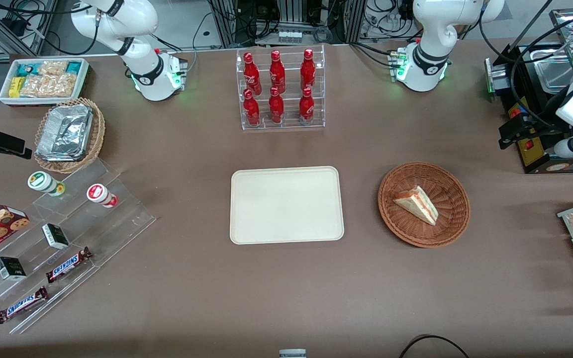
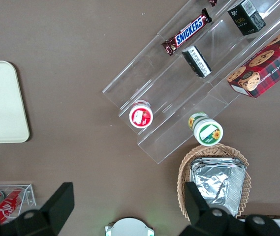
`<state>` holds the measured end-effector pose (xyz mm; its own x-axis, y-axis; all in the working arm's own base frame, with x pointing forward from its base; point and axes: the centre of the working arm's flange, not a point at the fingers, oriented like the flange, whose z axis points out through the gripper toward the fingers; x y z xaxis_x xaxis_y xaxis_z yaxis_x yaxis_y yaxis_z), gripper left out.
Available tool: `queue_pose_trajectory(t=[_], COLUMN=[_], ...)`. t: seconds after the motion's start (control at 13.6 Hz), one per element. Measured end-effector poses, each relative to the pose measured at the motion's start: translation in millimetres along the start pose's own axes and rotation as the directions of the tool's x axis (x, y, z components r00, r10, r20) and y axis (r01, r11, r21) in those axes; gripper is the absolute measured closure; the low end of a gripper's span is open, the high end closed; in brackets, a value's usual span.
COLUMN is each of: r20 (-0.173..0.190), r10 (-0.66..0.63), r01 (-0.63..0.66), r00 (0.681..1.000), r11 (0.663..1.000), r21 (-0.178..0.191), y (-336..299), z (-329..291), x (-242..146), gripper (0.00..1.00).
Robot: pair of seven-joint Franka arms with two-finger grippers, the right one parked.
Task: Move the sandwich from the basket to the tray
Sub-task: 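Move the left gripper over the wrapped sandwich in the wicker basket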
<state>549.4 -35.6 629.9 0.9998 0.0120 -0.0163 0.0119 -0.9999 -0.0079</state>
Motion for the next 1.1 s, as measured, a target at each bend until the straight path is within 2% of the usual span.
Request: queue_pose_trajectory(t=[0.22, 0.59, 0.73, 0.88, 1.1], r20=[0.005, 0.048, 0.027, -0.006, -0.056], r10=[-0.001, 0.007, -0.008, -0.08, -0.262], r01=[0.001, -0.007, 0.008, 0.079, 0.261], r00=[1.0, 0.999, 1.0, 0.997, 0.963], r11=[1.0, 1.0, 1.0, 0.997, 0.965], r21=[0.0, 0.004, 0.003, -0.001, -0.027], y=[-0.3, 5.3, 19.7, 44.1, 72.2], z=[1.9, 37.7, 73.6, 115.8, 174.7], x=[-0.1, 3.3, 9.4, 11.2, 4.5], gripper=[0.0, 0.0, 0.0, 0.0, 0.0])
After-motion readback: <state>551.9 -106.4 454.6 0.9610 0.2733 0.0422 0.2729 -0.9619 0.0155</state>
